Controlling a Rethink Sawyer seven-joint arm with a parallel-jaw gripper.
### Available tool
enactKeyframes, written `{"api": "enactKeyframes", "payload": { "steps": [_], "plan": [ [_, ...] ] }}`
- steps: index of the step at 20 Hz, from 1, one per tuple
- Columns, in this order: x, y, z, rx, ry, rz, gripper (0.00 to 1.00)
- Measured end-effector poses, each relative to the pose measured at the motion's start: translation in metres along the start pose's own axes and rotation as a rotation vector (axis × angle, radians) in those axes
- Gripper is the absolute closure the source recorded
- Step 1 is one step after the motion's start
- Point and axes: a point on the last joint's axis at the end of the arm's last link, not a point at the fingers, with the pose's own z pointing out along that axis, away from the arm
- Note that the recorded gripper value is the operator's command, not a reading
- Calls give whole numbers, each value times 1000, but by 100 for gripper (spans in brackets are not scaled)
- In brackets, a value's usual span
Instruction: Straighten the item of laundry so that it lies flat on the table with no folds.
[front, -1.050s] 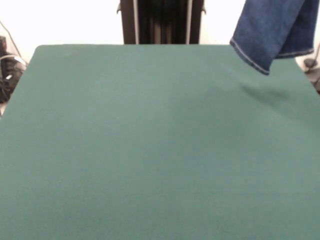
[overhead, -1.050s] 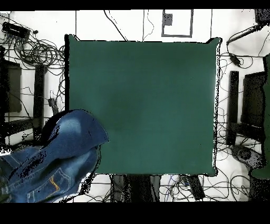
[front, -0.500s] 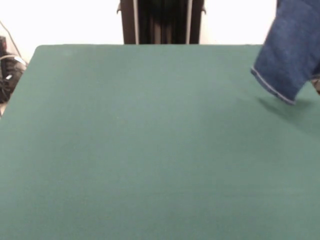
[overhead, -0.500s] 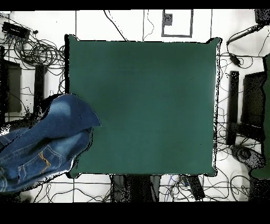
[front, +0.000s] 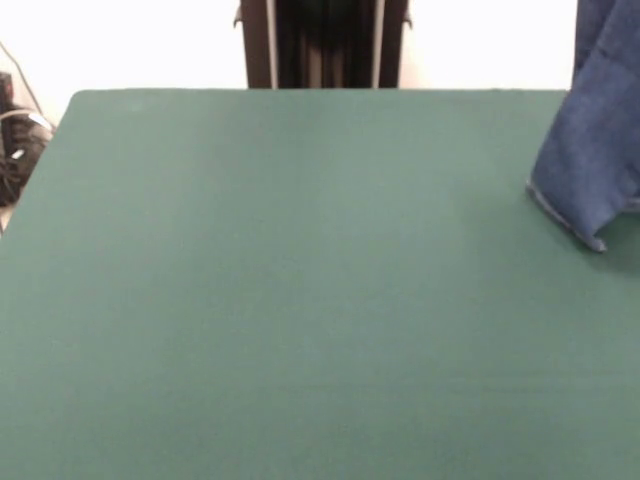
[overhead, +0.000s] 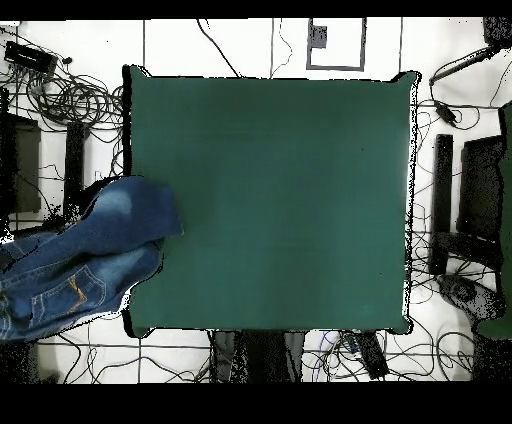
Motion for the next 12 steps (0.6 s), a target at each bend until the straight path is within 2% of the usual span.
{"api": "enactKeyframes", "payload": {
  "steps": [6,12],
  "plan": [
    [23,21,20,19,9,82,100],
    [42,40,27,12,17,141,100]
  ]
}}
